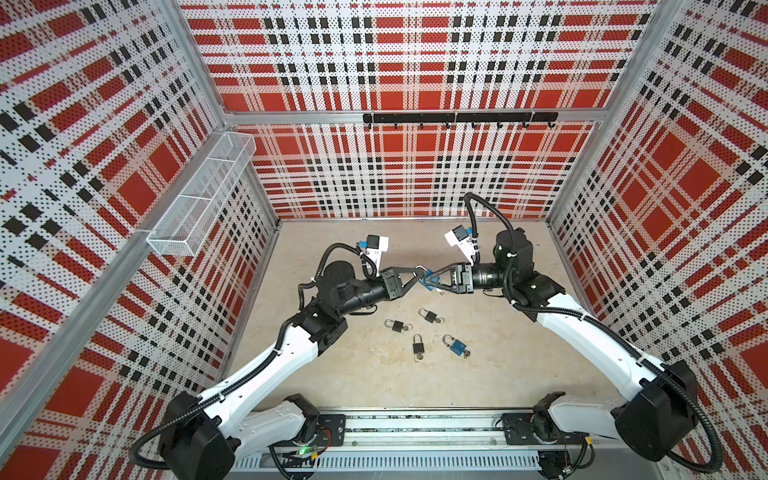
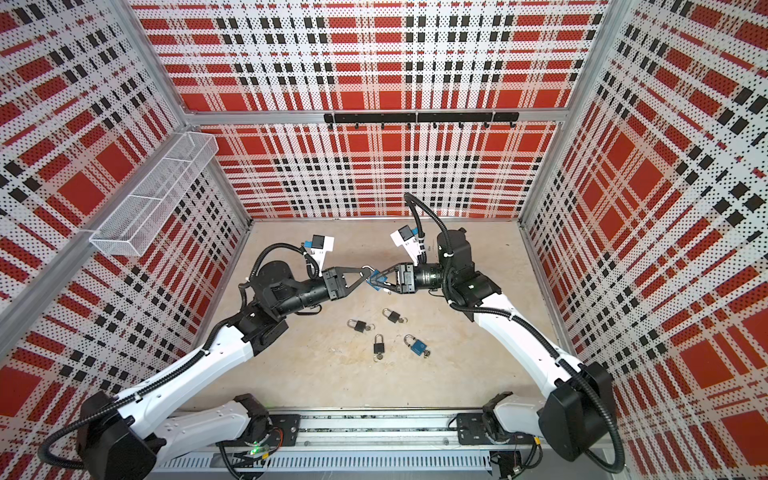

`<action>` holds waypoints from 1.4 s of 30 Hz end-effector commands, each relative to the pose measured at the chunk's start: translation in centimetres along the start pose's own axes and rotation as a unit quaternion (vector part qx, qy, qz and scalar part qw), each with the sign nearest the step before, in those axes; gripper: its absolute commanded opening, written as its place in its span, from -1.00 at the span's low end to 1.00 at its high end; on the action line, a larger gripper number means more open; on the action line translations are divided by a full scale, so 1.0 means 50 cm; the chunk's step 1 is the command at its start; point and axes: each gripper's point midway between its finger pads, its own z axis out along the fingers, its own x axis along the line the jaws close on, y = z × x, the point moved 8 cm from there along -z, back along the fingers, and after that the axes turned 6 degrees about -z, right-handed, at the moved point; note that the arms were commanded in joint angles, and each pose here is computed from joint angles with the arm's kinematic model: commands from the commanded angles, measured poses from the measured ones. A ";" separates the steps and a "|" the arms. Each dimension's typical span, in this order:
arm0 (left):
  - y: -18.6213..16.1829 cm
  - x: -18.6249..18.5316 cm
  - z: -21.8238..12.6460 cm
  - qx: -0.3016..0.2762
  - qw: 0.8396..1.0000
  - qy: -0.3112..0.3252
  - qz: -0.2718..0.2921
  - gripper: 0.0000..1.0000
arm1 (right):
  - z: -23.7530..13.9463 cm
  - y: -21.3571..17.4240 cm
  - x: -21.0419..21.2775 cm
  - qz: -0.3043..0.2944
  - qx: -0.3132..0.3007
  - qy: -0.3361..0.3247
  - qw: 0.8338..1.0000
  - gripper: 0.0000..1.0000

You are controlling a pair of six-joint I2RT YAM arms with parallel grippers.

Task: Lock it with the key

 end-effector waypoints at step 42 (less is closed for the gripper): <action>0.041 -0.018 -0.043 -0.122 0.992 -0.014 0.004 -1.00 | -0.026 -0.004 -0.003 -0.016 -0.063 0.000 0.998 -1.00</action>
